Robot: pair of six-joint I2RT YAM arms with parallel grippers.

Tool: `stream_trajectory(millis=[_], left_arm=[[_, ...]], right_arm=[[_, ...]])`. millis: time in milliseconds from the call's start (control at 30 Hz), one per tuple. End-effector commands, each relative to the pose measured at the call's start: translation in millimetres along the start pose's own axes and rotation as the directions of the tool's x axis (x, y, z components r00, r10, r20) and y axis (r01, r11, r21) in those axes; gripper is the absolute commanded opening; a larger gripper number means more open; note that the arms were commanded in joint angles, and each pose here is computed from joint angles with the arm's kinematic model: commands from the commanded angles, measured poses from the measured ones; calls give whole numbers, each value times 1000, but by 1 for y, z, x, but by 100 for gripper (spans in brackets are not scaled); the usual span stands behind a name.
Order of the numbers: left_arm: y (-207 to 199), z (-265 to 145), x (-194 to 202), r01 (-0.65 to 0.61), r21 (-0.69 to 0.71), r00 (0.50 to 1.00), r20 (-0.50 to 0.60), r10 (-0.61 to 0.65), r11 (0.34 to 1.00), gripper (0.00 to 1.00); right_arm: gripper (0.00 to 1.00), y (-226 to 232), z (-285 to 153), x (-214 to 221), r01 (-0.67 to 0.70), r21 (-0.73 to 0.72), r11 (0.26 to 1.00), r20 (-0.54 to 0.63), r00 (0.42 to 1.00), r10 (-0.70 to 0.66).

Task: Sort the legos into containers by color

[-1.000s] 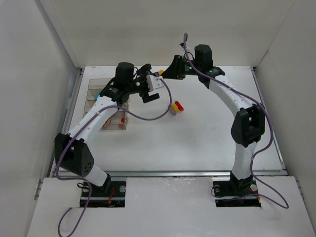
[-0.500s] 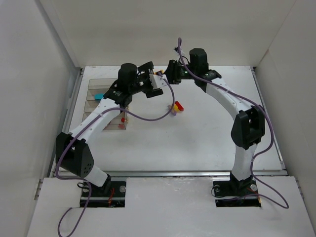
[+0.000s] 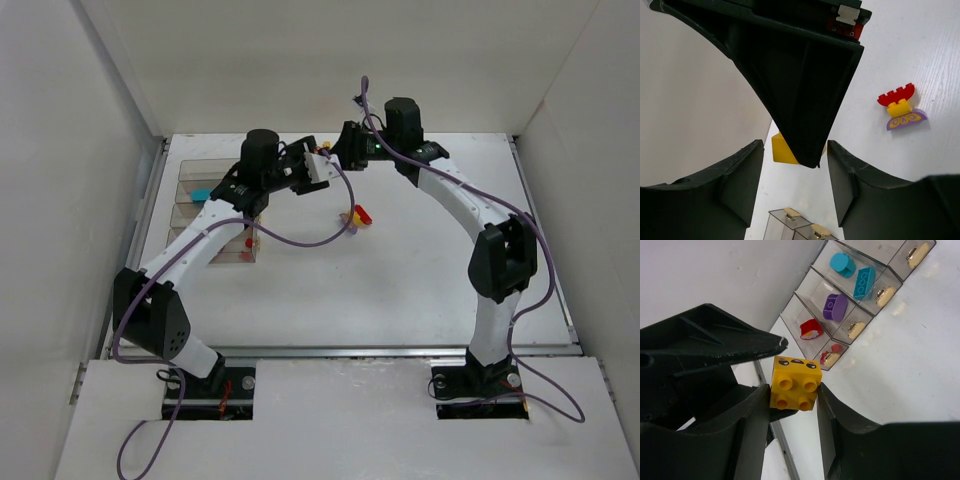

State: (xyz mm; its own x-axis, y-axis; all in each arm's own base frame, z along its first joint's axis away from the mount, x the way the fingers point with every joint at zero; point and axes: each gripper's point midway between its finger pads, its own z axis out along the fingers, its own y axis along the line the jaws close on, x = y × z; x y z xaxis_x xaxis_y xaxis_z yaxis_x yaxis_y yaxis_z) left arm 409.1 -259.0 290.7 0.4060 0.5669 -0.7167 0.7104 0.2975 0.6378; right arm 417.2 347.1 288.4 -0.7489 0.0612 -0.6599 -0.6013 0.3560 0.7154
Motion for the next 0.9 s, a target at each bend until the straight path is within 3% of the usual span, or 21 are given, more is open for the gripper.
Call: stream_trajectory(millis=[0,400,533,567,600,733,833,867], left_arm=[[17,-10,-31,-35,-35,997,72,37,999,50],[11,-10,-30,-25,-14,998,55,26,1000,0],[12,-10,-29,-25,-20,999,48,26,999,0],[12,-10,-29,-16,-20,999,48,17,1000,0],[12,-13,-31,-16,-20,999,48,17,1000,0],[12,-16,-32,-16,-20,999,48,17,1000,0],[10,-15,-28,-12,-20,999,35,12,1000,0],[9,-16,-25,-8,-19,1000,23,8,1000,0]], right_arm=[[0,34,-12,-21,106,-66,992,49,994,-102],[0,37,-13,-24,104,-69,992,54,994,-100],[2,41,-14,-25,102,-81,991,53,994,-98],[10,44,-14,-28,109,-84,990,59,993,-104],[36,39,-12,-26,101,-81,992,52,994,-97],[85,35,-11,-25,93,-68,993,53,995,-90],[99,31,-11,-26,88,-43,995,65,994,-86],[99,24,-14,-26,78,-31,996,67,995,-76]])
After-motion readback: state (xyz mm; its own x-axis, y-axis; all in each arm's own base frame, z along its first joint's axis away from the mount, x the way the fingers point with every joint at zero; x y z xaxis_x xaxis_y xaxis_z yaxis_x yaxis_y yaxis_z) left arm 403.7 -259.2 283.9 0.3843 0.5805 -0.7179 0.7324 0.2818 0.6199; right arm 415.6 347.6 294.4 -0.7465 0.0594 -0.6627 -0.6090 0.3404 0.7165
